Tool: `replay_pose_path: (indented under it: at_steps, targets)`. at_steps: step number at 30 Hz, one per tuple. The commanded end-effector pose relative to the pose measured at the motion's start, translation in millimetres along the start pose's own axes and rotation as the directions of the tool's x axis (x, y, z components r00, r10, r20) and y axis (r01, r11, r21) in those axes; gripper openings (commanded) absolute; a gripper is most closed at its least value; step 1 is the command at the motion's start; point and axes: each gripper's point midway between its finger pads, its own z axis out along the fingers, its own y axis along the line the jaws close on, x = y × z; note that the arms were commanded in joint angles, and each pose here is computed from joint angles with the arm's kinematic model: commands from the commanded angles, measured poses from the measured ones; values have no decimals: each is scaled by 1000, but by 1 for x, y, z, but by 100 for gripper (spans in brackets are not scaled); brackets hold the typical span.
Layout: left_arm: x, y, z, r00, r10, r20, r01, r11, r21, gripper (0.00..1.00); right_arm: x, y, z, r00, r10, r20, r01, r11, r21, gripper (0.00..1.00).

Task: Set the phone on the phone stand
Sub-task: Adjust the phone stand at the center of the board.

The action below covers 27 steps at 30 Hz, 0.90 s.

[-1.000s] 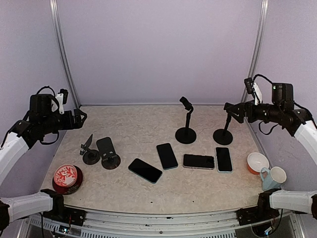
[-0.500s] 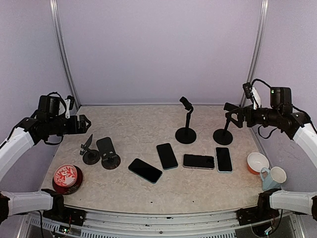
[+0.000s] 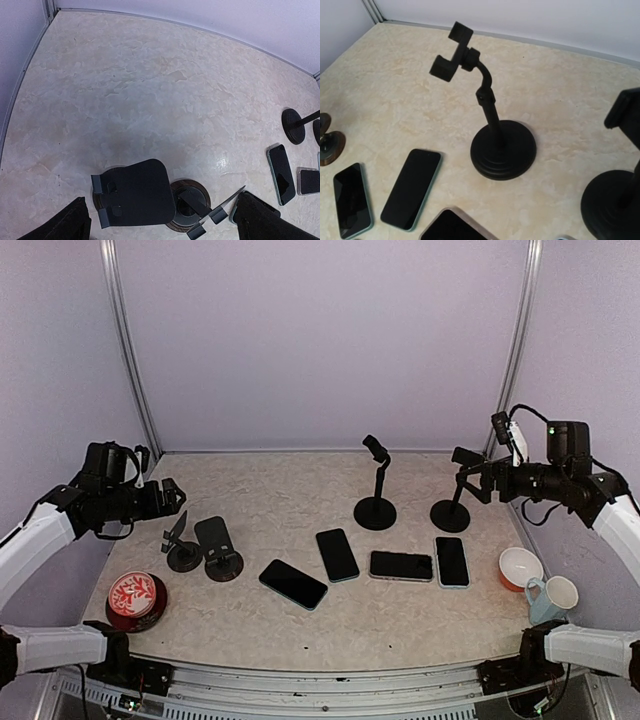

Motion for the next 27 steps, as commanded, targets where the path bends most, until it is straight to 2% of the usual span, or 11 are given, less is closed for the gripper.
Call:
replay_pose_path:
  at_steps: [1, 12, 18, 27]
  targets:
    - [2, 1, 7, 1000, -27, 3, 27, 1000, -7, 99, -1, 6, -3, 1000, -6, 18, 6, 1000, -13, 100]
    - [24, 11, 17, 993, -111, -37, 110, 993, -39, 99, 4, 6, -2, 1000, 12, 17, -11, 1000, -16, 100]
    - [35, 11, 22, 990, -128, -55, 127, 992, -24, 99, 6, 6, -2, 1000, 19, 14, -19, 1000, -17, 100]
    - [54, 21, 31, 983, -151, -106, 144, 987, -73, 99, 9, 6, -1, 1000, 27, 10, -27, 1000, -16, 100]
